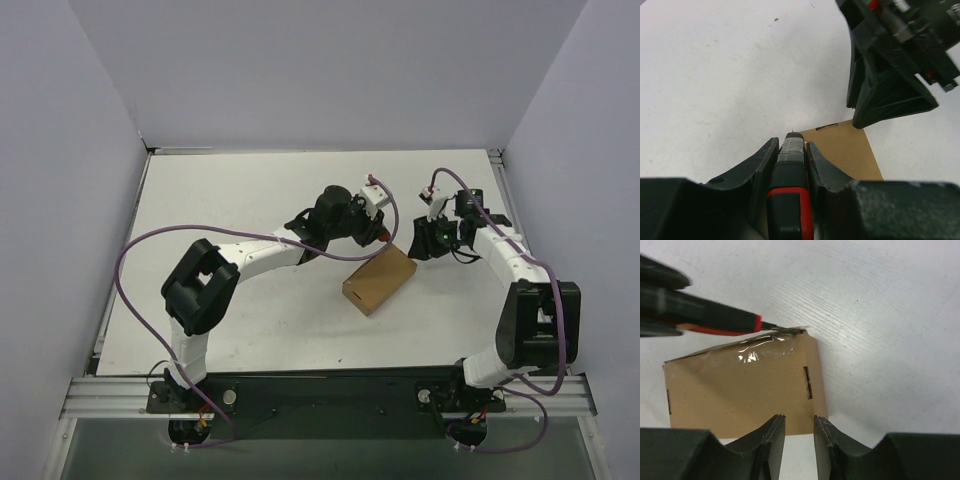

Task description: Unpack the express box

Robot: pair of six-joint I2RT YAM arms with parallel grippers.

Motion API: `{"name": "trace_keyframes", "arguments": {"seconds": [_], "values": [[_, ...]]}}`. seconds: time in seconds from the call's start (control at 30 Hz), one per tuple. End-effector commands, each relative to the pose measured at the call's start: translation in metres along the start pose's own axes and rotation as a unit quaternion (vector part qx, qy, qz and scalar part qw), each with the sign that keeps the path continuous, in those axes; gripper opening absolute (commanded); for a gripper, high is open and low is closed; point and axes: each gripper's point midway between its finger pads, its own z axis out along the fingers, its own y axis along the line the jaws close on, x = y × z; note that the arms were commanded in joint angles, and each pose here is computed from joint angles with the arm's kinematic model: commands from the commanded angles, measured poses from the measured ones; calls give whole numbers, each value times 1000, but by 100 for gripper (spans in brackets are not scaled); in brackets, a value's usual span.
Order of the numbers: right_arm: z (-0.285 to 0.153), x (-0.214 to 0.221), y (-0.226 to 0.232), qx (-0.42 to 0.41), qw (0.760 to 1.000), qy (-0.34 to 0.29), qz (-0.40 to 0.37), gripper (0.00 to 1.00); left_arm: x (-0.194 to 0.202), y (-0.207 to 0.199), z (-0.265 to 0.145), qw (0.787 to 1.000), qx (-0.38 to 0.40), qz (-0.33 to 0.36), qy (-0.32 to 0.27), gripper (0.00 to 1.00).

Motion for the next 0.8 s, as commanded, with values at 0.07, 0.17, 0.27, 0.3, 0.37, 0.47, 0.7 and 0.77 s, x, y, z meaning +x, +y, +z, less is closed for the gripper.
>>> {"name": "trace_keyframes", "arguments": {"seconds": [0.07, 0.17, 0.27, 0.3, 0.37, 0.47, 0.7, 0.77], "values": [[8, 0, 35, -50, 995, -21, -81, 27, -24, -10, -11, 1000, 7, -7, -22, 0], [21, 12, 38, -52, 995, 4, -87, 24, -23, -10, -11, 1000, 6, -10, -19, 0], [32, 22, 36, -42, 995, 17, -89, 19, -23, -8, -13, 1000, -1, -16, -18, 0], [37, 27, 35, -41, 996, 26, -72, 18, -23, -6, -13, 1000, -8, -19, -17, 0], [40, 31, 30, -26, 998, 36, -47, 14, -23, -6, -14, 1000, -12, -24, -16, 0], [45, 41, 28, -18, 998, 53, -8, 11, -18, -6, -16, 999, -18, -26, -8, 0], [52, 61, 32, -19, 996, 77, 47, 6, 4, -7, -26, 998, -38, -31, 25, 0], [53, 66, 33, -19, 995, 81, 62, 5, 7, -6, -29, 998, -53, -29, 28, 0]]}}
